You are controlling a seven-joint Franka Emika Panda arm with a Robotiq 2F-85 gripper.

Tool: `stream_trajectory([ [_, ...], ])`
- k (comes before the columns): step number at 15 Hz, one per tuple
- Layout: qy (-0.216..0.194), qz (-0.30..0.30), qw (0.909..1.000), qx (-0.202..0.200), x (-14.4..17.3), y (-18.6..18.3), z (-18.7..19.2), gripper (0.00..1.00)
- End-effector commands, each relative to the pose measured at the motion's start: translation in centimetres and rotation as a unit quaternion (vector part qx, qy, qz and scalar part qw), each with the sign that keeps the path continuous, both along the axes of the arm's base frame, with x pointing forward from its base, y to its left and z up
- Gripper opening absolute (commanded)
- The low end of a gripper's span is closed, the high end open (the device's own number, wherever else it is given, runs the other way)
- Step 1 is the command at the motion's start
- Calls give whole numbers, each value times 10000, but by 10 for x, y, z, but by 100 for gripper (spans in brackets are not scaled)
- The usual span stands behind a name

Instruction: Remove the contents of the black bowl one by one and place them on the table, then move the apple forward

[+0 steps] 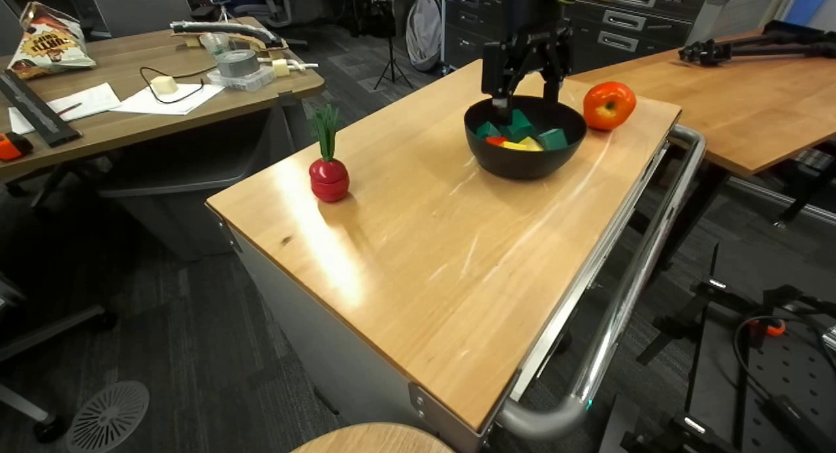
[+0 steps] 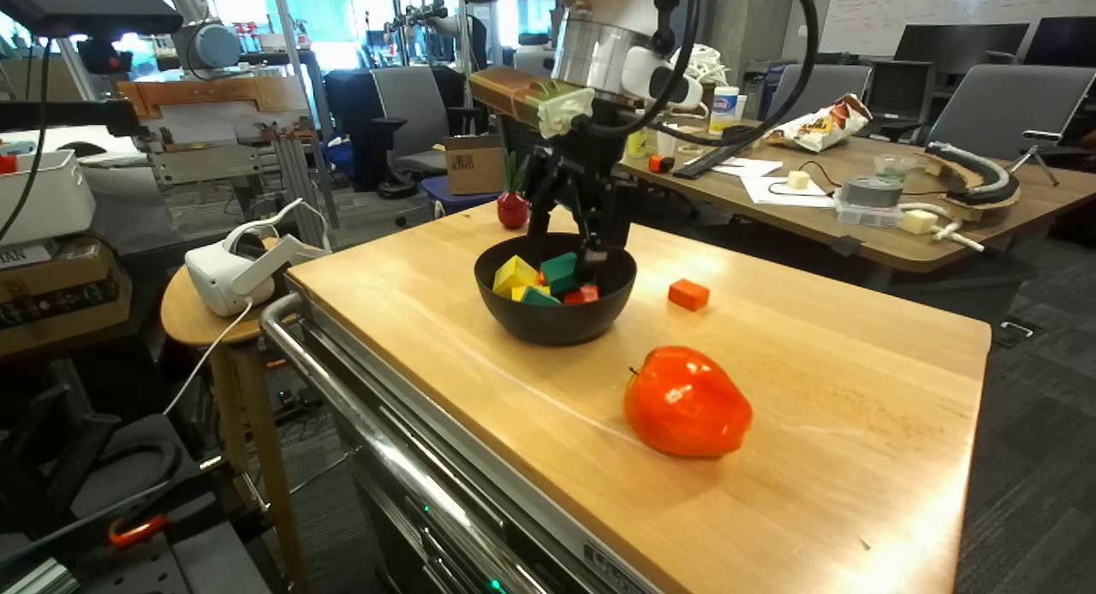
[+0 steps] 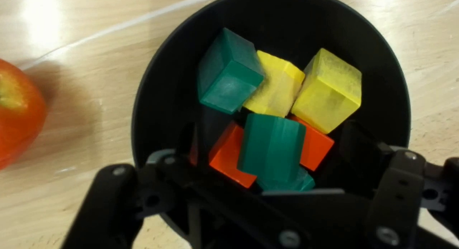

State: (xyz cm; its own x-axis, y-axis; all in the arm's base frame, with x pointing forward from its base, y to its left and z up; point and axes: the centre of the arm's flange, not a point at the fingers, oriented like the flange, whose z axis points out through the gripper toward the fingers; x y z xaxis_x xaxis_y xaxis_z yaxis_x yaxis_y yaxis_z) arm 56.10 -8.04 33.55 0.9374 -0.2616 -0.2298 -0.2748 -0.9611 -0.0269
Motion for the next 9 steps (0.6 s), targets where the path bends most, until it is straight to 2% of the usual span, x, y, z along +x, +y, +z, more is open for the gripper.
stream_trajectory([
  [1, -82, -148, 9998, 79, 8, -1, -18, 100],
  [2, -84, -159, 9998, 36, 8, -1, -22, 75],
  [3, -61, -154, 9999, 34, 9, -2, -26, 73],
  [9, -24, -109, 9998, 138, 5, -2, -18, 27],
])
